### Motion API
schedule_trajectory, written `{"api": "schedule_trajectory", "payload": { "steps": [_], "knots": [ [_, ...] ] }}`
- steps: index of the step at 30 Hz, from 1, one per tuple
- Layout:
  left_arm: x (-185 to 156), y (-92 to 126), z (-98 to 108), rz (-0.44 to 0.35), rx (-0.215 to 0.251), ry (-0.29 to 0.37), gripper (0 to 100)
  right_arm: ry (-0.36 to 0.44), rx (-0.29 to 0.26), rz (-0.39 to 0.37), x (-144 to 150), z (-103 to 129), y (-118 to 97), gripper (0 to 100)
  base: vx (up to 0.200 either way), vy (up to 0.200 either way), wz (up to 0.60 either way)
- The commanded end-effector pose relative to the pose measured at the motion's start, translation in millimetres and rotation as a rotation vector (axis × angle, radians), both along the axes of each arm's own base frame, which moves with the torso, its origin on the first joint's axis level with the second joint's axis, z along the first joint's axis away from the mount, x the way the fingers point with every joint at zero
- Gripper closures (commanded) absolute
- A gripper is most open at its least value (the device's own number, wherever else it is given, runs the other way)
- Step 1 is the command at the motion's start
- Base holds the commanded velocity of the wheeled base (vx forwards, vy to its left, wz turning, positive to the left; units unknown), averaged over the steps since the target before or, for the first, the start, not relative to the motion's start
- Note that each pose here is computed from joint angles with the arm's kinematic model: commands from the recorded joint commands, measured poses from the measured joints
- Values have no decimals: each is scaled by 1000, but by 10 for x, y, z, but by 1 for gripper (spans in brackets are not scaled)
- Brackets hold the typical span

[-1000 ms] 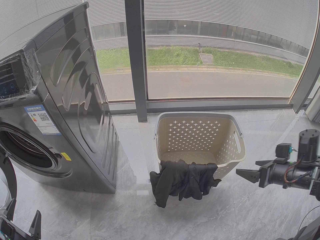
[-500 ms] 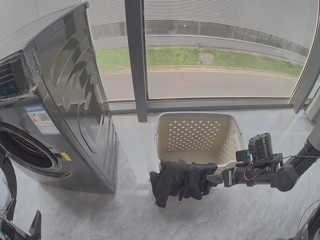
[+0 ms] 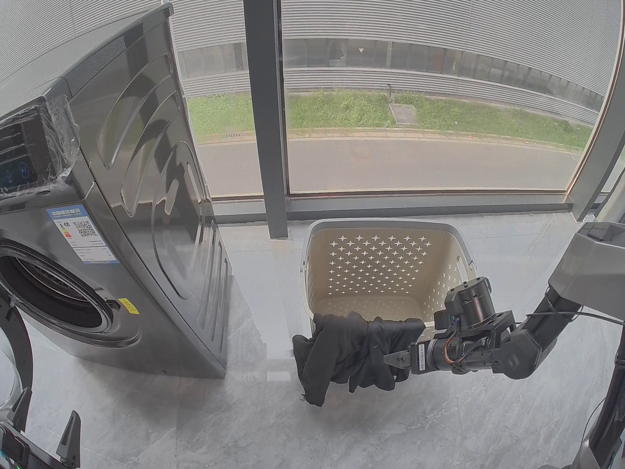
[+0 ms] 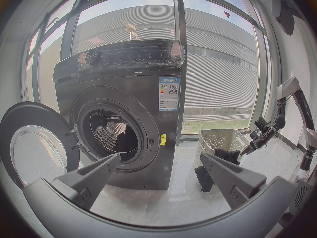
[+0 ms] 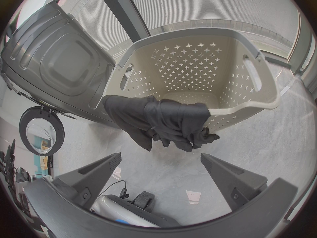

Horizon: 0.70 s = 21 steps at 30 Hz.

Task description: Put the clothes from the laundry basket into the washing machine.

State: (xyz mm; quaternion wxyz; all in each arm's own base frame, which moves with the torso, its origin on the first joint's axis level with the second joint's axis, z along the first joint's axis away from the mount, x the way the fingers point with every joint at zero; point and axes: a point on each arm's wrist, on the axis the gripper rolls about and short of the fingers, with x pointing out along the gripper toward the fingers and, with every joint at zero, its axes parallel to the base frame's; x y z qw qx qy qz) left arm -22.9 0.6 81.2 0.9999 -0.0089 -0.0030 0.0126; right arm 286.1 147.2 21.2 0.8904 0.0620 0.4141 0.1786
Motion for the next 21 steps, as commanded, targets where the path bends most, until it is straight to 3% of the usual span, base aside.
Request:
{"api": "schedule_trajectory", "payload": {
  "steps": [1,21],
  "knots": [
    [-2,0,-44,2,-1,-2,0,27,-6,2,55,-121,73,0,0,0,0],
    [-2,0,-44,-1,-2,-2,0,49,46,-58,435,-452,266,0,0,0,0]
  ]
}}
